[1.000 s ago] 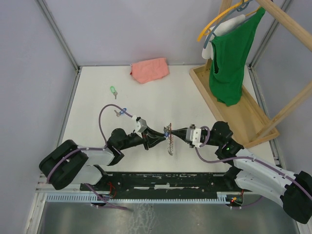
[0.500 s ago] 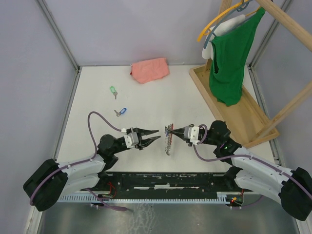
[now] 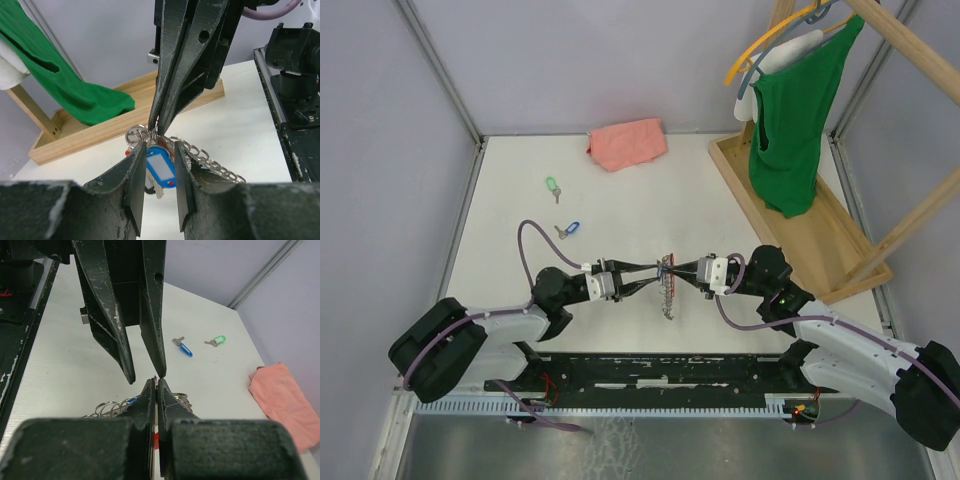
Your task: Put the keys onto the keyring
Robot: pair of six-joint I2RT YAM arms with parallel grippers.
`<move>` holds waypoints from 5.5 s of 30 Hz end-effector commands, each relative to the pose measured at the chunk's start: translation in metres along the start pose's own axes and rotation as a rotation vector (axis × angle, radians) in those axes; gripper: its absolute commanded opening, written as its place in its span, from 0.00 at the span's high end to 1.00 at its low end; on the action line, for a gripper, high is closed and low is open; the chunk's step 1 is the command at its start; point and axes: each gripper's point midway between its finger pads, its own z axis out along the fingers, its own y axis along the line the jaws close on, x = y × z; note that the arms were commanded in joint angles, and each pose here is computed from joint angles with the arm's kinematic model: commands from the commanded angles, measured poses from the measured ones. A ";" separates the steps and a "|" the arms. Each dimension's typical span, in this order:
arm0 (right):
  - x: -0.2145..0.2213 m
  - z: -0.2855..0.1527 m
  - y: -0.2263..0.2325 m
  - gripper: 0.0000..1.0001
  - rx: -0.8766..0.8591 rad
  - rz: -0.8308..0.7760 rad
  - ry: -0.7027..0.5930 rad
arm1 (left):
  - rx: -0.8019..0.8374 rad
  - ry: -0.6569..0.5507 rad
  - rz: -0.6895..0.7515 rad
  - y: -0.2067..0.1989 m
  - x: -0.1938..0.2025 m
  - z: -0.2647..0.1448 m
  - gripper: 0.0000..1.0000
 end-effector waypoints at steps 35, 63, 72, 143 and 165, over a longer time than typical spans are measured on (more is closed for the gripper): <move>-0.005 -0.008 0.008 0.88 -0.177 0.075 0.200 | 0.056 0.196 0.024 0.010 0.011 0.007 0.97; 0.039 0.017 0.007 0.67 -0.175 0.234 0.292 | 0.029 0.482 -0.044 0.013 0.039 -0.005 0.97; 0.045 0.024 0.018 0.68 -0.198 0.295 0.314 | 0.024 0.490 -0.060 0.014 0.041 -0.003 0.97; 0.012 0.018 -0.021 0.99 -0.005 -0.123 -0.162 | -0.164 0.283 0.352 0.049 0.007 -0.019 0.58; 0.005 0.011 -0.004 1.00 -0.149 -0.215 -0.111 | 0.245 0.309 0.321 0.005 0.001 0.004 0.52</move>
